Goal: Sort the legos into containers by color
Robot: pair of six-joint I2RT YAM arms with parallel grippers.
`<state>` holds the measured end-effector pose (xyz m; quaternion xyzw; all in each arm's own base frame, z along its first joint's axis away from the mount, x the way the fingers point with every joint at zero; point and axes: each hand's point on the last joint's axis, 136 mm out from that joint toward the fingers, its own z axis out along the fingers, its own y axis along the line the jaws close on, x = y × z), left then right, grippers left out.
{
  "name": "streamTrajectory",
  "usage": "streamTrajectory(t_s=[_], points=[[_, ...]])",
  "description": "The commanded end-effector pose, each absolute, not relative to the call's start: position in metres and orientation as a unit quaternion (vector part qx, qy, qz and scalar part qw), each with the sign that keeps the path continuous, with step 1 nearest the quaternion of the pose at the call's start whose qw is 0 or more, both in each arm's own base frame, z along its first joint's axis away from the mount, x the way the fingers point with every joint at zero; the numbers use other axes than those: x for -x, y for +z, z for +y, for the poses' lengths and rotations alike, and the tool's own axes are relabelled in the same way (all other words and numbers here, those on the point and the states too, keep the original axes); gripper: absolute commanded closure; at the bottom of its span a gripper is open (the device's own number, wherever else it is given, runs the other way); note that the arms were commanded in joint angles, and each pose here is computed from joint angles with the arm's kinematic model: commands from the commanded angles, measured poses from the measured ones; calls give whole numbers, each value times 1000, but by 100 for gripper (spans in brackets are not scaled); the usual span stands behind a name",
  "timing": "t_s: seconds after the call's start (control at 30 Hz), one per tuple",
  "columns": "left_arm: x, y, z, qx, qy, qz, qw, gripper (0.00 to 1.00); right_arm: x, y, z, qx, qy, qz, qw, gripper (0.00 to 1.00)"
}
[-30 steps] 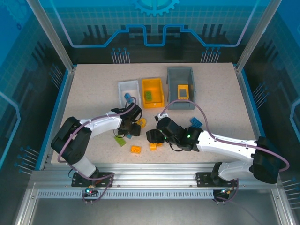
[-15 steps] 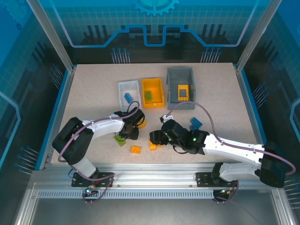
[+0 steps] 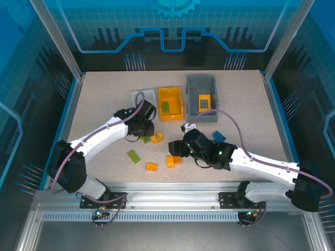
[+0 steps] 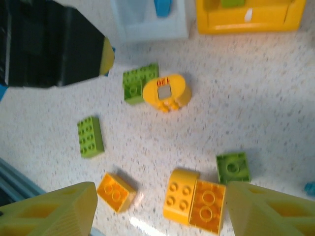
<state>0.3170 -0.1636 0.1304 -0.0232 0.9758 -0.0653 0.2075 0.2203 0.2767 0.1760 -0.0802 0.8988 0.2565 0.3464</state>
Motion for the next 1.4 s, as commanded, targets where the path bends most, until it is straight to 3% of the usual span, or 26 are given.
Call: streamTrajectory(t_s=[0.0,0.2,0.37,0.47,0.67,0.83,1.03,1.37], points=[[-346,143,-156,26,-61,974,215,72,-251,208,281,61,263,882,387,29],[-415,139,-145,64,-51,970,231,72,-281,215,288,41,266,883,384,30],[-447,108,-131,84,-24,975,203,71,-289,213,289,32,265,886,378,30],[-454,95,-126,92,-15,977,191,67,-288,208,288,31,261,890,373,30],[-452,96,-121,94,-5,977,191,43,-286,196,281,25,250,899,359,28],[-448,119,-125,96,-25,972,213,42,-283,184,273,31,219,914,342,27],[-420,175,-139,83,-67,957,272,43,-270,140,279,-9,152,949,276,26],[-290,218,-157,56,-228,902,361,40,-289,80,336,-254,161,941,155,18]])
